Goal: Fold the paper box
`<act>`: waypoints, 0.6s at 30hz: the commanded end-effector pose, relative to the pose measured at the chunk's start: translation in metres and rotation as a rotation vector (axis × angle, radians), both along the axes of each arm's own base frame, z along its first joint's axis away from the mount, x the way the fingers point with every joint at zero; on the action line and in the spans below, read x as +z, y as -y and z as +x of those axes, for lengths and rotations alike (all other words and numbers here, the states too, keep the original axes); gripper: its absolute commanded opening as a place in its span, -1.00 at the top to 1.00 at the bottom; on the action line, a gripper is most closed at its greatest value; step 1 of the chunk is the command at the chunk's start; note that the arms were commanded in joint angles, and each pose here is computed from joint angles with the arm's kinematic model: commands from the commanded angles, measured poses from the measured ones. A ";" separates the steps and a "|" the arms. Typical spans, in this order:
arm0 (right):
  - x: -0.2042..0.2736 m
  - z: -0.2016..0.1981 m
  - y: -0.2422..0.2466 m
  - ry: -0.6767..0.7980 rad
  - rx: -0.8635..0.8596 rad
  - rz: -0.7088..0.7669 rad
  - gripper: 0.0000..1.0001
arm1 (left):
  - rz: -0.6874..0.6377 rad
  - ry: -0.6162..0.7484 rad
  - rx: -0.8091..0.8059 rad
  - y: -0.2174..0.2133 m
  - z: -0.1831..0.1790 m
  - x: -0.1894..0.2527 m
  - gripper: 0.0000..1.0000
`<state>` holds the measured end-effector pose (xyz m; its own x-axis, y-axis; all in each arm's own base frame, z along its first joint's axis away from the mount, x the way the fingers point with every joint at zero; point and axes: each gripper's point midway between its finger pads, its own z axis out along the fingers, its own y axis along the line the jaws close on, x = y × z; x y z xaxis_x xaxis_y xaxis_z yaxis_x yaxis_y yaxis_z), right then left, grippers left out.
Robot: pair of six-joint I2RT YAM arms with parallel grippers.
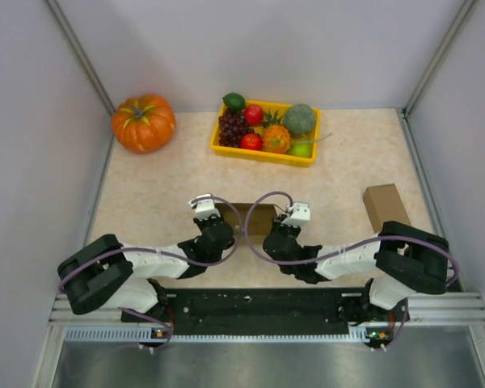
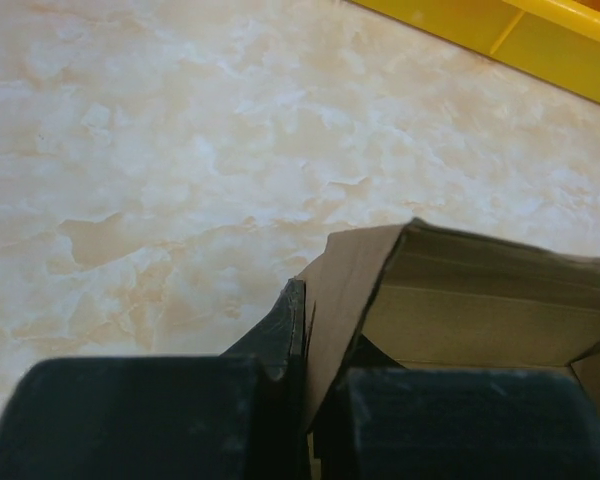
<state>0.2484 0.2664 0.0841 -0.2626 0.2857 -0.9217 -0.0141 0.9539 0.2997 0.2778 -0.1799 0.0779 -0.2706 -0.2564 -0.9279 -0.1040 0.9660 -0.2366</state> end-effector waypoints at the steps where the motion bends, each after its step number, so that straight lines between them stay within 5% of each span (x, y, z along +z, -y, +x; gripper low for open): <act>1: -0.031 -0.020 0.012 -0.072 0.031 -0.089 0.89 | 0.018 -0.022 0.022 -0.016 -0.011 -0.023 0.99; 5: -0.025 -0.036 0.016 -0.162 0.104 -0.200 0.02 | 0.055 -0.020 0.037 -0.016 -0.013 -0.021 1.00; 8: -0.006 -0.049 0.021 -0.186 0.179 -0.197 -0.39 | 0.081 -0.005 0.052 -0.017 -0.014 -0.018 1.00; 12: 0.016 -0.072 0.030 -0.208 0.347 -0.189 -0.51 | 0.085 0.004 0.060 -0.019 -0.015 -0.016 1.00; 14: 0.030 -0.082 0.030 -0.212 0.464 -0.201 -0.72 | 0.087 0.009 0.060 -0.018 -0.016 -0.015 1.00; 18: 0.075 -0.098 0.013 -0.256 0.742 -0.073 -0.80 | 0.106 0.014 0.069 -0.019 -0.016 -0.015 1.00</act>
<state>0.1785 0.2375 0.1386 -0.4952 0.0703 -0.8660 -0.3445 0.8991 0.2700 0.2684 -0.1712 0.0768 -0.2097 -0.2599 -0.9426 -0.1526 0.9609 -0.2310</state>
